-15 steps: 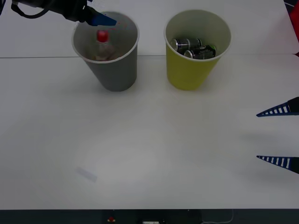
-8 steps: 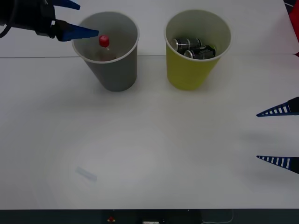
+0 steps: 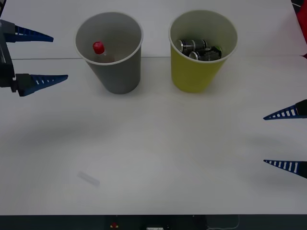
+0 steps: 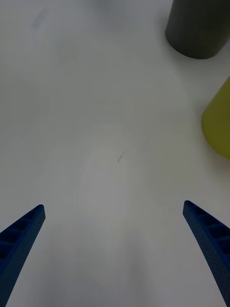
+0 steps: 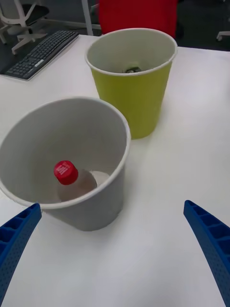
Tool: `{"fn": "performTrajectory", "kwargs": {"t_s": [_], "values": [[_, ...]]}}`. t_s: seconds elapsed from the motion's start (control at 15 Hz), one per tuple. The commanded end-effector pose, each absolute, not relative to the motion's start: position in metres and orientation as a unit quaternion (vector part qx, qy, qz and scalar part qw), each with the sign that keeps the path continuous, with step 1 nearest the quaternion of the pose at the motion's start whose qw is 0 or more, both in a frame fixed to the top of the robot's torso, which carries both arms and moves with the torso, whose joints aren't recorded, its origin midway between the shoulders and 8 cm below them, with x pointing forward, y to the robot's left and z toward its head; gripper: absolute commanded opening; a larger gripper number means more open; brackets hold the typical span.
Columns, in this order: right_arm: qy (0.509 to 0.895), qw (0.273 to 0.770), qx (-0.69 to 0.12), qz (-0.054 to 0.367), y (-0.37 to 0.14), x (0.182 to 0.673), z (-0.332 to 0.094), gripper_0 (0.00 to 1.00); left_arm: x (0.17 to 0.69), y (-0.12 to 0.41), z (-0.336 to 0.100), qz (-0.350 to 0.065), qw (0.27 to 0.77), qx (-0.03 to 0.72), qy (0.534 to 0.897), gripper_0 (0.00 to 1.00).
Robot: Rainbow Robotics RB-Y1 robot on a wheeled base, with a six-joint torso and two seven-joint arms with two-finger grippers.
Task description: Put the can into the green bin and the plastic bottle into the gray bin
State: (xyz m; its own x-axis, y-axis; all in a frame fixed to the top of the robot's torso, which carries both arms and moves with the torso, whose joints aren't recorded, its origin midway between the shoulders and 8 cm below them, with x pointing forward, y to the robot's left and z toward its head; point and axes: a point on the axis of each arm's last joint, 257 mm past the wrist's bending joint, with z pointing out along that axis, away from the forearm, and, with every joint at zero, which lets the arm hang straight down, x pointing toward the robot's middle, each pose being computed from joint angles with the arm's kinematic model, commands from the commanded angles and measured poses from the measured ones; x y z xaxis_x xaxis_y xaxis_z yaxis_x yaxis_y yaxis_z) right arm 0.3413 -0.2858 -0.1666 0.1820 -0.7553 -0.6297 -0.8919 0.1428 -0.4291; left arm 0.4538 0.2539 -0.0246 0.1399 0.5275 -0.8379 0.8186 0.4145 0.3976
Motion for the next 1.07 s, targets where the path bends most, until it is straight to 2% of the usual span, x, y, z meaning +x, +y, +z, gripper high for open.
{"fn": "performTrajectory", "kwargs": {"t_s": [0.07, 0.4, 0.6, 0.8, 1.07], "values": [[0.634, 0.411, -0.649, 0.083, -0.286, 0.341, -0.167, 1.00, 0.420, 0.273, -0.056, -0.126, 0.537, 0.544, 0.632, 1.00], [0.634, 0.411, -0.649, 0.083, -0.286, 0.341, -0.167, 1.00, 0.376, 0.282, -0.090, -0.135, 0.500, 0.612, 0.598, 1.00], [0.634, 0.411, -0.649, 0.083, -0.286, 0.341, -0.167, 1.00, 0.354, 0.280, -0.106, -0.156, 0.468, 0.640, 0.589, 1.00], [0.634, 0.411, -0.649, 0.083, -0.286, 0.341, -0.167, 1.00, 0.345, 0.277, -0.120, -0.160, 0.459, 0.659, 0.574, 1.00], [0.634, 0.411, -0.649, 0.083, -0.286, 0.341, -0.167, 1.00, 0.339, 0.267, -0.144, -0.178, 0.449, 0.656, 0.580, 1.00]]}}
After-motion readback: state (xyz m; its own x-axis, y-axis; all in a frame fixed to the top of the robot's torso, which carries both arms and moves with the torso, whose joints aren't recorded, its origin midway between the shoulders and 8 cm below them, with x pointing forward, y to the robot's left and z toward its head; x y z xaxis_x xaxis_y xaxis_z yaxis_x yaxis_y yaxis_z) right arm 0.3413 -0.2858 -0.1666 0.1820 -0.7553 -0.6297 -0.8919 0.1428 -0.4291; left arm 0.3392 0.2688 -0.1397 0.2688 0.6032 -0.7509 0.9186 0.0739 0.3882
